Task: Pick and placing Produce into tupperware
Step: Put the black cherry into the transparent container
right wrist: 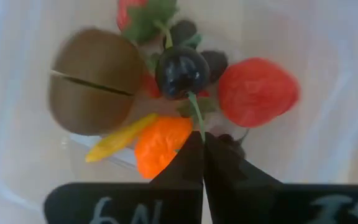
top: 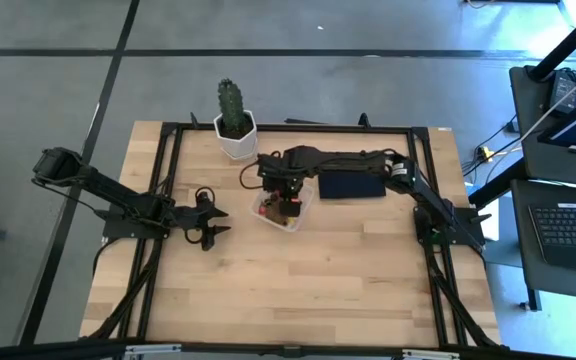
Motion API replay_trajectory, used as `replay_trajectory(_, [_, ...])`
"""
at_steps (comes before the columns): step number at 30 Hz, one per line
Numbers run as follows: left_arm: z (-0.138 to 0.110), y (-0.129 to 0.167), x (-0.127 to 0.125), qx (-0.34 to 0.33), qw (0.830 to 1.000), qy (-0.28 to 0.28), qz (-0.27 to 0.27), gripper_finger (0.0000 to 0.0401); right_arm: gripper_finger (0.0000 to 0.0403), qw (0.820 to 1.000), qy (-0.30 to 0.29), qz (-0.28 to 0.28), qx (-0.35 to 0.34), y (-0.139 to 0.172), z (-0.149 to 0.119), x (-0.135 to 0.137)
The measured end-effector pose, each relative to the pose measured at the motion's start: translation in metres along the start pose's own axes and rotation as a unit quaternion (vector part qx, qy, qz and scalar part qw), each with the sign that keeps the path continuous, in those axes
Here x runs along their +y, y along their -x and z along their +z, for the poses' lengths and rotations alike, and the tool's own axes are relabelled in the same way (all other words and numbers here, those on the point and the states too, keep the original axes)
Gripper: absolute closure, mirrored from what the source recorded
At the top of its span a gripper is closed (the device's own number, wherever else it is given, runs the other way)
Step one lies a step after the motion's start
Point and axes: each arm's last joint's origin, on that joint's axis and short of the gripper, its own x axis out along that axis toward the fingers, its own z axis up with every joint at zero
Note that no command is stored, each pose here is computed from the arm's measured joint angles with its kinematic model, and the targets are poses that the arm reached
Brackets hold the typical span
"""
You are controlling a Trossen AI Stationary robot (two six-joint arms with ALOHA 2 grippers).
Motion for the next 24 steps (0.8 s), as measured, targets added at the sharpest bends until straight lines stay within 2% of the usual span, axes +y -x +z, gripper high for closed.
replay_trajectory(6, [0.000,0.000,0.000,0.000,1.000,0.000,0.000,0.0193,0.0398,1.000,0.003,0.001,0.008,-0.025,-0.010,-0.001])
replay_trajectory(14, [0.000,0.000,0.000,0.000,1.000,0.000,0.000,0.0193,0.0393,1.000,0.006,0.001,0.008,-0.030,-0.012,-0.002])
replay_trajectory(20, [0.000,0.000,0.000,0.000,1.000,0.000,0.000,0.0193,0.0374,1.000,-0.007,0.001,0.013,-0.030,-0.013,-0.001])
replay_trajectory(24, [0.000,0.000,0.000,0.000,1.000,0.000,0.000,0.0193,0.0340,1.000,-0.016,0.003,0.026,-0.030,-0.015,-0.001])
